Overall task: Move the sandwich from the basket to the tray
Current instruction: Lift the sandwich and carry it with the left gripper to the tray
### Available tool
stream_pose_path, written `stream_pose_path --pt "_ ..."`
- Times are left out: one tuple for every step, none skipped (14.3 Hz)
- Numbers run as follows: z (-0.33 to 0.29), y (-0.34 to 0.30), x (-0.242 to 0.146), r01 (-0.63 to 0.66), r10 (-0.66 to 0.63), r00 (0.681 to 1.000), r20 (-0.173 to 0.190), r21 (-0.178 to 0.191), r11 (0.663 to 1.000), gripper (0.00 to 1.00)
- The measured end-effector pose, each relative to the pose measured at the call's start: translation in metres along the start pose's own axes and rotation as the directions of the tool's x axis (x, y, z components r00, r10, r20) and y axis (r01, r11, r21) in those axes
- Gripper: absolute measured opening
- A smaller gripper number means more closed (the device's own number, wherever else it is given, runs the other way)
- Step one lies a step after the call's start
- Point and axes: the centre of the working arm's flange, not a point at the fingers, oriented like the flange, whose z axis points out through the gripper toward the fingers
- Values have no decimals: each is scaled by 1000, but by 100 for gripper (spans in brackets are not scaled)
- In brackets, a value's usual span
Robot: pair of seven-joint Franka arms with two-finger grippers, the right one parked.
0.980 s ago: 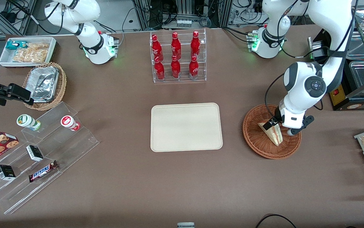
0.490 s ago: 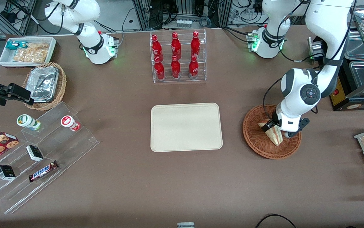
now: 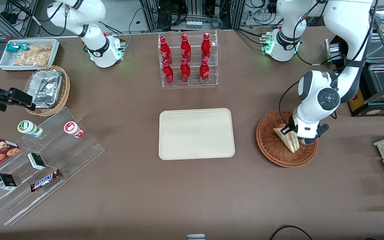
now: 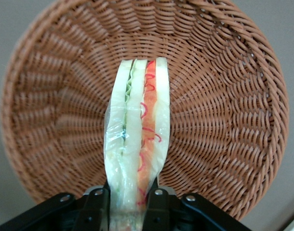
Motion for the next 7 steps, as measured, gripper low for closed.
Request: stream_pose_path --pt "-15 6 3 -50 51 999 -6 43 998 18" --pt "-36 16 6 -109 110 994 -5 86 990 15" --pt "-59 31 6 -160 160 987 3 114 981 15" --pt "-80 50 2 -205 206 979 9 131 970 15" --pt "-96 72 -8 -246 247 969 10 139 959 15" --pt "-103 93 -20 -281 283 959 8 141 949 15" --pt "-103 114 -32 -315 318 948 6 138 939 15"
